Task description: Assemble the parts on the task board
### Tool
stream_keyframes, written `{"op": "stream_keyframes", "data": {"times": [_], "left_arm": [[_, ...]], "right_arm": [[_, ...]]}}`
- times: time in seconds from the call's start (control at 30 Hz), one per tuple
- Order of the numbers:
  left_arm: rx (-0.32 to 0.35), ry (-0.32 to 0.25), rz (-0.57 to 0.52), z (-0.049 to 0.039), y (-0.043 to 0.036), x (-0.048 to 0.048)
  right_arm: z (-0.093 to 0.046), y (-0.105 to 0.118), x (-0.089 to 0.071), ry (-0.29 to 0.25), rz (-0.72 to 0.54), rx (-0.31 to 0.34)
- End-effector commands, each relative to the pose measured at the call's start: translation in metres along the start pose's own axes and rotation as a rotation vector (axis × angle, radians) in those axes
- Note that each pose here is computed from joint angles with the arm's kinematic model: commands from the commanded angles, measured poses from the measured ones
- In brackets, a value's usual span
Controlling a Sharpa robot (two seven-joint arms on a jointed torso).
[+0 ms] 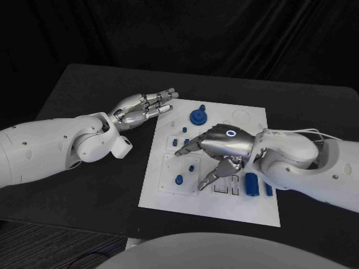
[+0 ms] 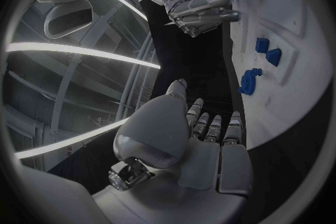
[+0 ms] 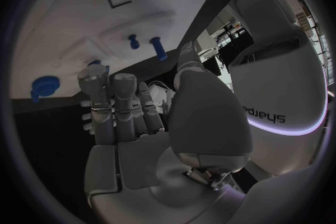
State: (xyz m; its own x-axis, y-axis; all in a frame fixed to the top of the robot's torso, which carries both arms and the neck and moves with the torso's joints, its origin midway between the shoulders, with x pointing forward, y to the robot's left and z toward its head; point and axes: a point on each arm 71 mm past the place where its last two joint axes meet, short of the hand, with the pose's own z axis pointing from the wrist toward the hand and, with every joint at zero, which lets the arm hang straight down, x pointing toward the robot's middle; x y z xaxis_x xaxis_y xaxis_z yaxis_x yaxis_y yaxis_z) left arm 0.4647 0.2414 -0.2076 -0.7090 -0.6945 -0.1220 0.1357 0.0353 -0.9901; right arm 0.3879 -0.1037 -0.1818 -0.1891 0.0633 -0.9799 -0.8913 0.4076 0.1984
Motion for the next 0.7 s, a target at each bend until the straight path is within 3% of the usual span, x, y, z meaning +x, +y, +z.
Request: {"op": "stream_keyframes", "data": {"times": [0.03, 0.2, 0.33, 0.4, 0.43, 0.57, 0.7], "left_arm": [[0.01, 0.01, -0.009, 0.0002, 0.0001, 0.0009], [0.01, 0.006, -0.006, 0.0009, 0.0005, 0.0], [0.009, 0.009, -0.007, 0.0022, 0.0008, 0.0004], [0.009, 0.009, -0.007, 0.0021, 0.0009, 0.0002], [0.009, 0.008, -0.007, 0.0019, 0.001, -0.0003], [0.006, 0.005, -0.005, 0.0011, 0.0012, -0.0014], [0.005, 0.005, -0.005, 0.0008, 0.0013, -0.0017]], "right_arm": [[-0.012, -0.011, -0.027, -0.184, 0.181, 0.046], [-0.037, -0.035, -0.047, -0.224, 0.388, 0.2], [-0.06, -0.053, -0.048, -0.183, 0.532, 0.377], [-0.072, -0.06, -0.042, -0.107, 0.592, 0.488], [-0.08, -0.064, -0.037, -0.042, 0.623, 0.562], [-0.097, -0.073, -0.024, 0.133, 0.659, 0.713], [-0.111, -0.076, -0.012, 0.289, 0.636, 0.825]]}}
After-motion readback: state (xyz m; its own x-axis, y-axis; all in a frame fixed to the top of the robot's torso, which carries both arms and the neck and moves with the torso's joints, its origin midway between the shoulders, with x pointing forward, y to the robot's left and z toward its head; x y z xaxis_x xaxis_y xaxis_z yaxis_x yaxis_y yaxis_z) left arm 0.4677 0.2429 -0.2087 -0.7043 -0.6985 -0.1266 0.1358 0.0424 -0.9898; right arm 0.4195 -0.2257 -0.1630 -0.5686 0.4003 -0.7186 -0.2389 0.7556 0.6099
